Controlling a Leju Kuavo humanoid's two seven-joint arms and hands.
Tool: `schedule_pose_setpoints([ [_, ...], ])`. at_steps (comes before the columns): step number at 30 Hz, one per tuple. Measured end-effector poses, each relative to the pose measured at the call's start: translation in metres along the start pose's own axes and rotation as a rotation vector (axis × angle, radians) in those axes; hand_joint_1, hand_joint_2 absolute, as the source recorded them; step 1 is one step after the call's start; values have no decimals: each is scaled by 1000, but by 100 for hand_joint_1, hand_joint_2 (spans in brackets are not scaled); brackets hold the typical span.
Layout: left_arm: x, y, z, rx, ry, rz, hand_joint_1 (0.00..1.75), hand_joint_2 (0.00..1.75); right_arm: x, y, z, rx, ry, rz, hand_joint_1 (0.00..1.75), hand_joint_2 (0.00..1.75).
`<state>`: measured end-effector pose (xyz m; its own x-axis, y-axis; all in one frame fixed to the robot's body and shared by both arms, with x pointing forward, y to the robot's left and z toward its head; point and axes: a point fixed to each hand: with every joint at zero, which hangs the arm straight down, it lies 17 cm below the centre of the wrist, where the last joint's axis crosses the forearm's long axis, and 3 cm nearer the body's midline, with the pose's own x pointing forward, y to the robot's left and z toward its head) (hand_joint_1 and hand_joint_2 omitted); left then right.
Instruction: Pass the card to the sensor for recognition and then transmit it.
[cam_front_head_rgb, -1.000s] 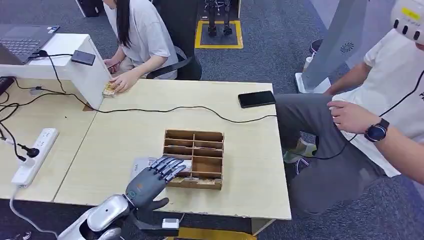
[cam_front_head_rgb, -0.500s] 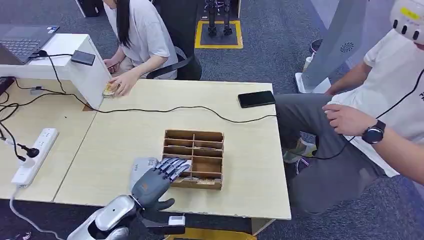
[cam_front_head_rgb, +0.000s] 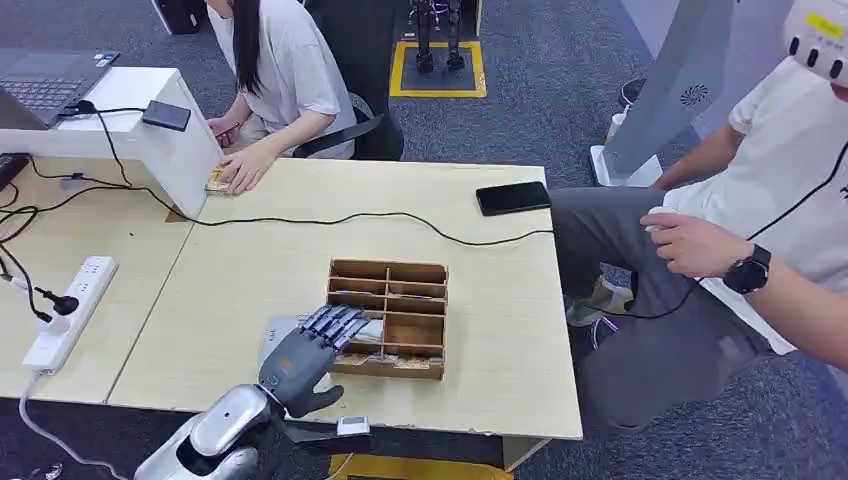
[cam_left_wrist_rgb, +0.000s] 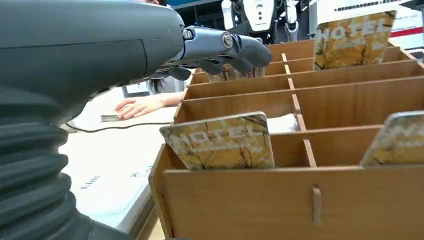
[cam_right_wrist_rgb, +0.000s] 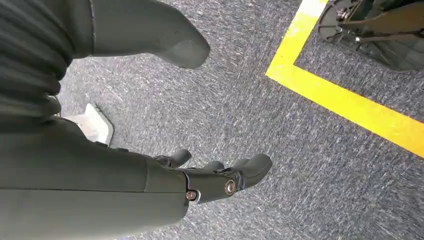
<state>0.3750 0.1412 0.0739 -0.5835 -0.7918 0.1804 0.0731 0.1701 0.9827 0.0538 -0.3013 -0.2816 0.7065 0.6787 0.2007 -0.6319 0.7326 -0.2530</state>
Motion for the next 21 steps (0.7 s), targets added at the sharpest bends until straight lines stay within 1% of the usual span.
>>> schedule_pose_setpoints([
  [5,-2,2,-1,8,8,4,0,175,0,0,0,0,0,0,0,175],
  [6,-2,3,-2,9,9,4,63,175,0,0,0,0,0,0,0,175],
  [7,-2,3,-2,8,9,2,168,175,0,0,0,0,0,0,0,175],
  [8,-2,3,-2,8,9,0,175,175,0,0,0,0,0,0,0,175],
  [16,-6,1,0,0,13,16,175,175,0,0,0,-1,0,-1,0,175],
  [21,-4,1,-3,-12,-2,43,175,175,-1,-1,0,-2,2,-5,0,175],
])
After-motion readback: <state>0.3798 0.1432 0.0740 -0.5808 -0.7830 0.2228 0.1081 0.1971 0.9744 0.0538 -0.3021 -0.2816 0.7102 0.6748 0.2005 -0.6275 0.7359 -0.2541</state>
